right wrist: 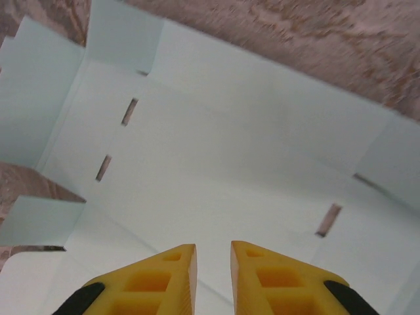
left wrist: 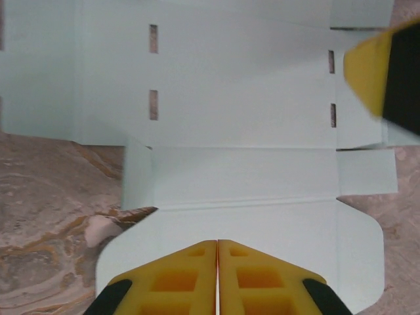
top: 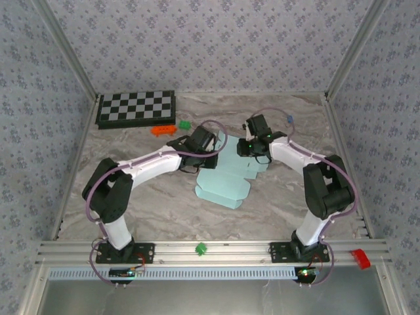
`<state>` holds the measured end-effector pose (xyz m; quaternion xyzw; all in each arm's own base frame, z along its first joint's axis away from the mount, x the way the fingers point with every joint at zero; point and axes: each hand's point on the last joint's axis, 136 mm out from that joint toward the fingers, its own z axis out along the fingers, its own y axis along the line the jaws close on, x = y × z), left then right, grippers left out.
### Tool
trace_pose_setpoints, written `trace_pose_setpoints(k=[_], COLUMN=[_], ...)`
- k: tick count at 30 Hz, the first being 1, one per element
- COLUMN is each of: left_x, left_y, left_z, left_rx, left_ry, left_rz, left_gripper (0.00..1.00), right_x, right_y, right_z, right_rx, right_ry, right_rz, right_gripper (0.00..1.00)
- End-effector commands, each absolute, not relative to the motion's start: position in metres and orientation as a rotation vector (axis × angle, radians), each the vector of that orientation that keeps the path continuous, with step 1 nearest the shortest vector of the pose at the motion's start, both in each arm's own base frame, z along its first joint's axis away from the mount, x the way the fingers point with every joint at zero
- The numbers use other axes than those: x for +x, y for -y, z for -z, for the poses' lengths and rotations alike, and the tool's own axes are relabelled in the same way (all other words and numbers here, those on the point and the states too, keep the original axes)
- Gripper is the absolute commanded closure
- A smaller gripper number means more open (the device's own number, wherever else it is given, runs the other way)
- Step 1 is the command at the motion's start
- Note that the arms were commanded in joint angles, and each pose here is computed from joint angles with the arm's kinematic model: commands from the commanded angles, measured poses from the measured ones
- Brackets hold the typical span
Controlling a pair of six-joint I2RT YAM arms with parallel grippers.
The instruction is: Fold the paper box
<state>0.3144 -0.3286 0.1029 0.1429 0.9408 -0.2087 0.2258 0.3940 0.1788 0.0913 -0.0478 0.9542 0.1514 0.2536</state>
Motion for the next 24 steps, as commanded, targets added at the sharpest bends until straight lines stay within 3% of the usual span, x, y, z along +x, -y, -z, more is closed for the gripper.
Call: trace_pose_setpoints(k=[1,7,24], left_x=[0.304,0.302,0.317], left_y=[0.345,0.357,0.363], left_z=[-0.091,-0.071,-0.041], left_rx=[0.415,0.412,0.382], left_ry=[-2.634,-2.659,-2.713], left_rz=[0.614,0.647,0.622], left_gripper=[0.94,1.00,1.00], right_x=[0.405,0.424,0.454], right_y=[-0.174,-0.163,-0.153], right_z=[-0.094,-0.089,-0.065], right_rx=[-0.213,-0.267,-0.318], right_ry=[-2.609,-2.629,-2.693], right_rz=[-0.426,-0.443,-0.503], right_gripper=[0.79,0.79,0.74])
